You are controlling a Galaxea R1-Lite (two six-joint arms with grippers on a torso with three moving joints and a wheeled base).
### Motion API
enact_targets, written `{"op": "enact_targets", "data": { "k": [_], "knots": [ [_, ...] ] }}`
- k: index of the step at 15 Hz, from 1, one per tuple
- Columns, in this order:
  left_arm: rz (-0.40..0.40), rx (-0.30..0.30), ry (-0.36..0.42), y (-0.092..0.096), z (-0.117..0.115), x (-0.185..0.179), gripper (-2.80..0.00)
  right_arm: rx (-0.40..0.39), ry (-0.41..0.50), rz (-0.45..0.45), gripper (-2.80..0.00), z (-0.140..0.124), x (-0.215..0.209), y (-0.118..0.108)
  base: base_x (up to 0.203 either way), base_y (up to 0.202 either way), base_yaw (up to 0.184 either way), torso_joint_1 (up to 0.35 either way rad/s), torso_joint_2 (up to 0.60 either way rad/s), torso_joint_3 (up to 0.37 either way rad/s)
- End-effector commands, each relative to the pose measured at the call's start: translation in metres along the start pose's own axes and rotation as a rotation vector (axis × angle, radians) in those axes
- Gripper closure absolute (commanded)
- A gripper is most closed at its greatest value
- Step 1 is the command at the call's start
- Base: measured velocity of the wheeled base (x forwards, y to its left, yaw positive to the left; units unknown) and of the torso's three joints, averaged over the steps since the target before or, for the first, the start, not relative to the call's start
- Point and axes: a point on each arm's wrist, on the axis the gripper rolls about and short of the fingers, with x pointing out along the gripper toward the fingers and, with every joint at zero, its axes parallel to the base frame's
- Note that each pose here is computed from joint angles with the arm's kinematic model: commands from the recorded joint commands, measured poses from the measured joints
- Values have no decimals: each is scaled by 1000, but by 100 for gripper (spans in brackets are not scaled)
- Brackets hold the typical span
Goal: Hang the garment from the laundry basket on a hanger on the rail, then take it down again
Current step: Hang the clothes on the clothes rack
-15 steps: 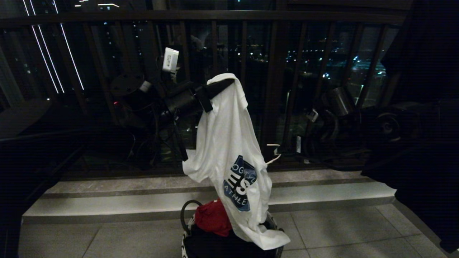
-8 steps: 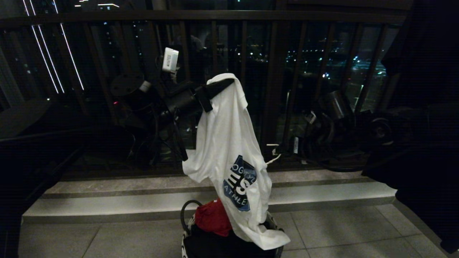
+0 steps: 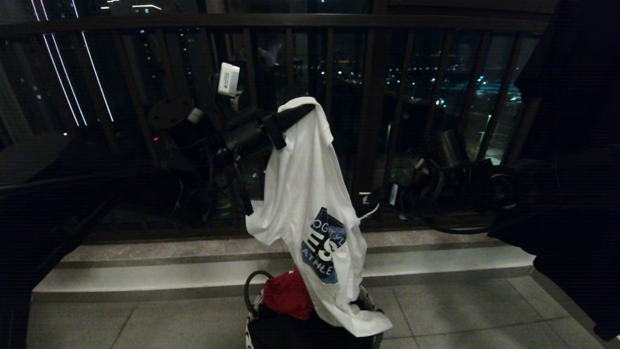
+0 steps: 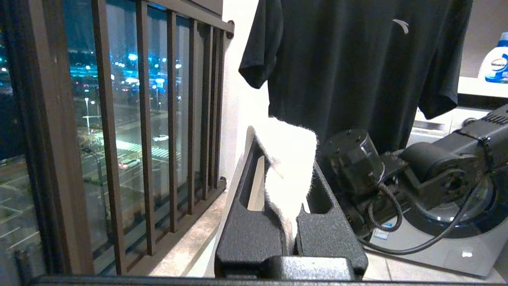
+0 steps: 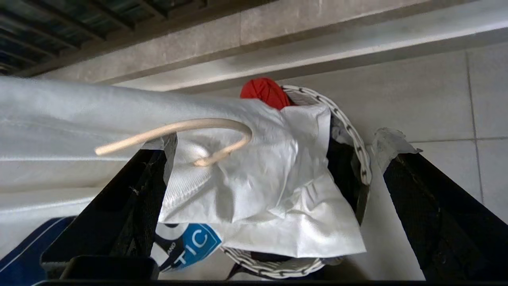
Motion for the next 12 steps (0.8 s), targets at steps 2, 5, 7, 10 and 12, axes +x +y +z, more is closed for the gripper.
{"op": "enact_targets", "data": {
  "k": [2,5,7,10,12],
  "knots": [
    [-5,4,-3,0,1,0,0,32,7,-6,-280,-3,7,-2,0,0,0,0,0,0],
    [1,2,-7,2,4,-2,0,63,-15,6,-280,-4,15,-3,0,0,0,0,0,0],
    [1,-3,-7,2,4,-2,0,71,-15,5,-280,-4,15,-4,0,0,0,0,0,0],
    [1,-3,-7,2,3,-2,0,72,-13,6,-280,-4,15,-3,0,0,0,0,0,0],
    [1,-3,-7,2,4,-2,0,84,-11,10,-280,-5,16,-2,0,0,0,0,0,0]
  ]
}}
